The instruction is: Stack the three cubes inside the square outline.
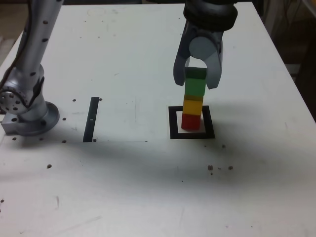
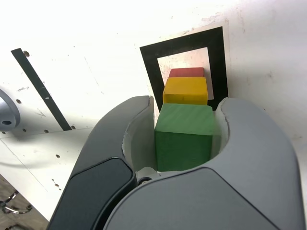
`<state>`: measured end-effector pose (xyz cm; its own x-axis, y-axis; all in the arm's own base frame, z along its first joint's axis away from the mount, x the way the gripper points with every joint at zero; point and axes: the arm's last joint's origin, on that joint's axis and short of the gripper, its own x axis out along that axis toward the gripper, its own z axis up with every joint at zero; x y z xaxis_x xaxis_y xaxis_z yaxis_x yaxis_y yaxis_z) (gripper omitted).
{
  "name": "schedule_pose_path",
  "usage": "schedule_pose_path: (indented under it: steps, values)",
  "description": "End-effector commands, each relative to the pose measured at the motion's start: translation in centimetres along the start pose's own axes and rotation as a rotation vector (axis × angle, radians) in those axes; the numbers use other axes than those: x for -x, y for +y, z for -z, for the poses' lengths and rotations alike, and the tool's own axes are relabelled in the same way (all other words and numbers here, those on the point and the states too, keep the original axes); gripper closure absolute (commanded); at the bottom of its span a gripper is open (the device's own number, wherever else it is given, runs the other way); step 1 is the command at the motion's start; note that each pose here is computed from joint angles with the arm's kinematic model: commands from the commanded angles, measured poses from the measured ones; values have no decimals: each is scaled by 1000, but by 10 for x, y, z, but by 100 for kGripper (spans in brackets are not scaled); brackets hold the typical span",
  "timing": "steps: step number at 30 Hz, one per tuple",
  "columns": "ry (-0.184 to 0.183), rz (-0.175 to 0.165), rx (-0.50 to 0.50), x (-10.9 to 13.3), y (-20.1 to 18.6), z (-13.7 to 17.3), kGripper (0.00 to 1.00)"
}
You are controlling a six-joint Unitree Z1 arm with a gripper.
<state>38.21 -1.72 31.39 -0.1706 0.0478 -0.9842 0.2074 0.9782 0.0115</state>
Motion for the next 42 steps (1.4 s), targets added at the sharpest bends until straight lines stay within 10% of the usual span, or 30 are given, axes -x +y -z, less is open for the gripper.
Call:
schedule_pose_path:
  steps: [1,21,35,42]
  values:
    - [18,5,1,-3,2,-1,6]
    - [10,-10,2,4,2,11,1]
    - [-44,-96,39,34,-4,81,0]
    - [-13,-104,60,29,-5,112,0]
